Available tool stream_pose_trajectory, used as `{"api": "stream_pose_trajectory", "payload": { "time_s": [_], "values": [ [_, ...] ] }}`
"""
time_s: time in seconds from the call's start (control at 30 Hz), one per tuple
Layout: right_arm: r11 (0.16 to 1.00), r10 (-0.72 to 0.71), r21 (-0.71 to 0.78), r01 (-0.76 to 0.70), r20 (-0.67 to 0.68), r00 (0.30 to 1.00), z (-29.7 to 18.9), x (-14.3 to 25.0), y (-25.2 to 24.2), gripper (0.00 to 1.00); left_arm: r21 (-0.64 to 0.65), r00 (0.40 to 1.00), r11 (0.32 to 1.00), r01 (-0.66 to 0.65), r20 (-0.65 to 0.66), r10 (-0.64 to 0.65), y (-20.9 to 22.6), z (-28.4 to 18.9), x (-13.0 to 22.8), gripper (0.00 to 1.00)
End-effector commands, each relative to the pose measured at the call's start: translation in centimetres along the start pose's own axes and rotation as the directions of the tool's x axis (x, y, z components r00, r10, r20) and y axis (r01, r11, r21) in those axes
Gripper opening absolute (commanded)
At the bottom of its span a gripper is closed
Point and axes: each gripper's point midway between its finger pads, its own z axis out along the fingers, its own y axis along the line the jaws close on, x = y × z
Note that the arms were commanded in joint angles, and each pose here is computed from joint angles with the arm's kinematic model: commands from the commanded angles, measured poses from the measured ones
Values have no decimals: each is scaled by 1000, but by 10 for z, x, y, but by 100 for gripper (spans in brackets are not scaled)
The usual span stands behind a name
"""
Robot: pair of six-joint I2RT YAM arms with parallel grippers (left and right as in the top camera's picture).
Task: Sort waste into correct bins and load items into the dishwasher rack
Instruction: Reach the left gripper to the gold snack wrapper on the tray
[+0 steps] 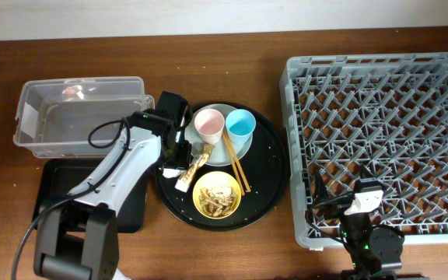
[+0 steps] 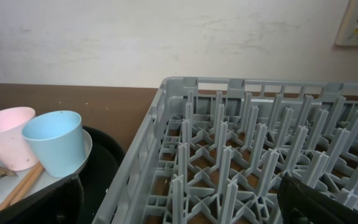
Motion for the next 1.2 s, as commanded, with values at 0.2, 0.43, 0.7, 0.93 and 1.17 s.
{"api": "stream_pose_trajectory", "payload": {
  "time_s": [0.2, 0.43, 0.7, 0.93, 1.17],
  "values": [
    [1000, -7, -7, 7, -3, 1000, 0, 3, 2, 98, -126, 986, 980, -154, 46, 161, 19, -1, -18, 69],
    [1000, -7, -7, 7, -3, 1000, 0, 3, 2, 98, -75, 947, 944, -320, -21, 320, 12, 1, -3, 69],
    [1000, -7, -7, 7, -3, 1000, 0, 3, 2, 98, 68, 948, 945, -319, 9, 319, -13, 1, -1, 69],
    [1000, -7, -7, 7, -3, 1000, 0, 3, 2, 98, 139, 953, 943, -302, 24, 302, -25, -3, 1, 62],
    [1000, -7, -7, 7, -3, 1000, 0, 3, 2, 98, 184, 970, 952, -244, 41, 241, -34, -5, -3, 47]
  ]
}}
